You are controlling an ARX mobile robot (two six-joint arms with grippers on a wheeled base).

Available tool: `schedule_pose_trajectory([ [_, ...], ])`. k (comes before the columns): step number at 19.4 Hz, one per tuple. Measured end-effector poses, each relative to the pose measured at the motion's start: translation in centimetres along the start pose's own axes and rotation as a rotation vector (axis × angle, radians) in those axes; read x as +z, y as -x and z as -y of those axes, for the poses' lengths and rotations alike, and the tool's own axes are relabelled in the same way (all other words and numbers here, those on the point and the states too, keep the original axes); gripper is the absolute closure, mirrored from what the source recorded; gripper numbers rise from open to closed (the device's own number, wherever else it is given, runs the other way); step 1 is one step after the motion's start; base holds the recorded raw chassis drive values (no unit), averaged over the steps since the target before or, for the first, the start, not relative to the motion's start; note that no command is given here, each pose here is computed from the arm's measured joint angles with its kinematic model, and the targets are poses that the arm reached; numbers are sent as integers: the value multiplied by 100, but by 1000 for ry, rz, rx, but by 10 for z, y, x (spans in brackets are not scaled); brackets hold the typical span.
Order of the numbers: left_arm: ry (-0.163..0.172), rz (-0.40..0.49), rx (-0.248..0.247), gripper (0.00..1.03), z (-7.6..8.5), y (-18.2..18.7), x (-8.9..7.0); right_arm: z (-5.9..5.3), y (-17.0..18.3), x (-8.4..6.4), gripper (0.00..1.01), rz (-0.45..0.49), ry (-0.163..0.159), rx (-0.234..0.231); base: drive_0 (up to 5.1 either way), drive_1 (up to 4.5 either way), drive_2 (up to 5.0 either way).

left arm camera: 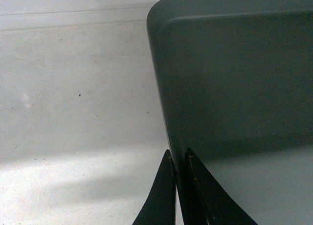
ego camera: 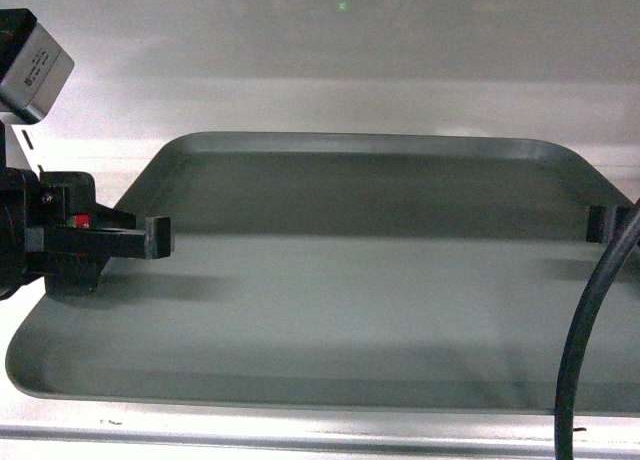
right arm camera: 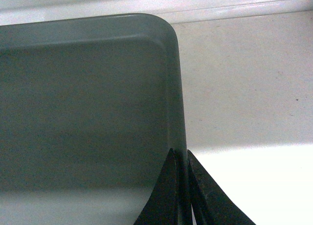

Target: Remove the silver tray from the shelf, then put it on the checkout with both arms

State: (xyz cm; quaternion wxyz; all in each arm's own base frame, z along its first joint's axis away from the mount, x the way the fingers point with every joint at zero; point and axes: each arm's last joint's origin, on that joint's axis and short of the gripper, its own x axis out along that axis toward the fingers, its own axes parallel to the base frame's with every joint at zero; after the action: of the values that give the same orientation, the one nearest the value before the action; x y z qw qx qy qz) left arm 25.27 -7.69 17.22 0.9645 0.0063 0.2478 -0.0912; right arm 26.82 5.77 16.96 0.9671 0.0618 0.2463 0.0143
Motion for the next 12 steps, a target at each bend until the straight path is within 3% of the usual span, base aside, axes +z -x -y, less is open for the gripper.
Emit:
schedule_pose_trajectory([
  [12, 1, -3, 0, 99, 0, -1, -1, 0, 0, 1, 98, 6, 0, 1, 9, -409, 427],
])
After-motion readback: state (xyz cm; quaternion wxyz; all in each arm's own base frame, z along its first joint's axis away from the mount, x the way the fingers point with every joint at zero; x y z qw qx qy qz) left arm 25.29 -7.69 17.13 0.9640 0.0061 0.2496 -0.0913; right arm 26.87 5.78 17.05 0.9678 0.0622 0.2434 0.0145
